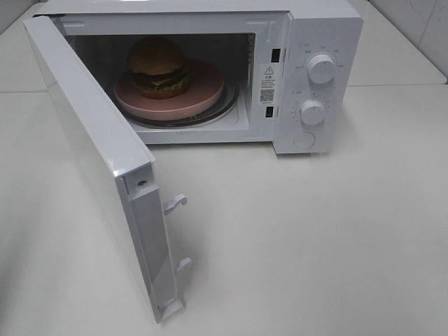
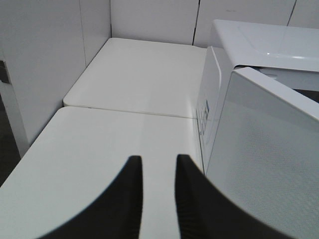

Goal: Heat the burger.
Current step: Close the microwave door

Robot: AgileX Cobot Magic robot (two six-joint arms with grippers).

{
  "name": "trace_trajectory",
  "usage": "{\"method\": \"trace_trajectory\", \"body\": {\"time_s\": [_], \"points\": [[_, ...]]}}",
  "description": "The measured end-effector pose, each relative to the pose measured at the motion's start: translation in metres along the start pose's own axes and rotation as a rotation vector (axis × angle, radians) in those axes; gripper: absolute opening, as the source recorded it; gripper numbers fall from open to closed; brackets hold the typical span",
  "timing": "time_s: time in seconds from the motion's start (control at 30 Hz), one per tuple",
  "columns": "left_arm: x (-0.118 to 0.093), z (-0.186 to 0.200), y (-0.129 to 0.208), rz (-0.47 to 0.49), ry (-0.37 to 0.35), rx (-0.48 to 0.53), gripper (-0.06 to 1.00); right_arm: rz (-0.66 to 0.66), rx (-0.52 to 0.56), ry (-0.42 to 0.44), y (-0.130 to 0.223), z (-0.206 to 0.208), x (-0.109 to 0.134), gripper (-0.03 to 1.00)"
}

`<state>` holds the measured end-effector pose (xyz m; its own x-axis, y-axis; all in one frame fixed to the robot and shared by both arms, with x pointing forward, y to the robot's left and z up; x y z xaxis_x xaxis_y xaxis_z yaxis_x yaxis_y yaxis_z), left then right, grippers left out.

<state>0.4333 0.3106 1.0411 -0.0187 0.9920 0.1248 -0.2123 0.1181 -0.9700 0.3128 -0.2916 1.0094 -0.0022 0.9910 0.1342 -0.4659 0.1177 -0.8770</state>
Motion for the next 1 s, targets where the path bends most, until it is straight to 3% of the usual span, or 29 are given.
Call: {"method": "trace_trajectory", "body": {"time_s": [0.03, 0.13, 0.53, 0.7, 0.8, 0.83, 0.93, 0.97, 1.0], "points": [[0.001, -0.009, 0.004, 0.003, -0.010, -0.018, 0.08, 0.000, 0.000, 0.000, 0.000, 0.000, 0.000, 0.74], [0.002, -0.020, 0.007, 0.004, -0.019, -0.024, 0.00, 0.000, 0.000, 0.000, 0.000, 0.000, 0.000, 0.74], [0.003, -0.055, 0.031, 0.027, -0.028, 0.040, 0.00, 0.000, 0.000, 0.000, 0.000, 0.000, 0.000, 0.74], [0.002, -0.063, 0.043, 0.056, -0.036, 0.011, 0.00, 0.000, 0.000, 0.000, 0.000, 0.000, 0.000, 0.74], [-0.005, -0.069, 0.047, 0.040, -0.004, -0.010, 0.00, 0.000, 0.000, 0.000, 0.000, 0.000, 0.000, 0.74], [-0.014, -0.073, 0.047, 0.009, 0.047, -0.025, 0.00, 0.000, 0.000, 0.000, 0.000, 0.000, 0.000, 0.74], [-0.026, -0.078, 0.047, -0.022, 0.110, -0.039, 0.00, 0.000, 0.000, 0.000, 0.000, 0.000, 0.000, 0.74], [-0.039, -0.082, 0.049, -0.044, 0.181, -0.049, 0.00, 0.000, 0.000, 0.000, 0.000, 0.000, 0.000, 0.74], [-0.039, -0.082, 0.049, -0.044, 0.181, -0.049, 0.00, 0.000, 0.000, 0.000, 0.000, 0.000, 0.000, 0.74]]}}
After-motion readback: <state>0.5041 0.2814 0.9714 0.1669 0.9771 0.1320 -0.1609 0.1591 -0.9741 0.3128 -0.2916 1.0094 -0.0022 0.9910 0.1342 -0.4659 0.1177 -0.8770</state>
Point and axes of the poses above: a point on each arm's last joint axis where the gripper is mounted, z pointing back along that axis away from the gripper, x along the wrist's bending axis when the last joint is at zero, y = z × x, the point moved 9 cm from there along -z, pointing out along that axis toward the gripper, and after that the axes turned 11 degrees about -z, right-handed, at the moved point
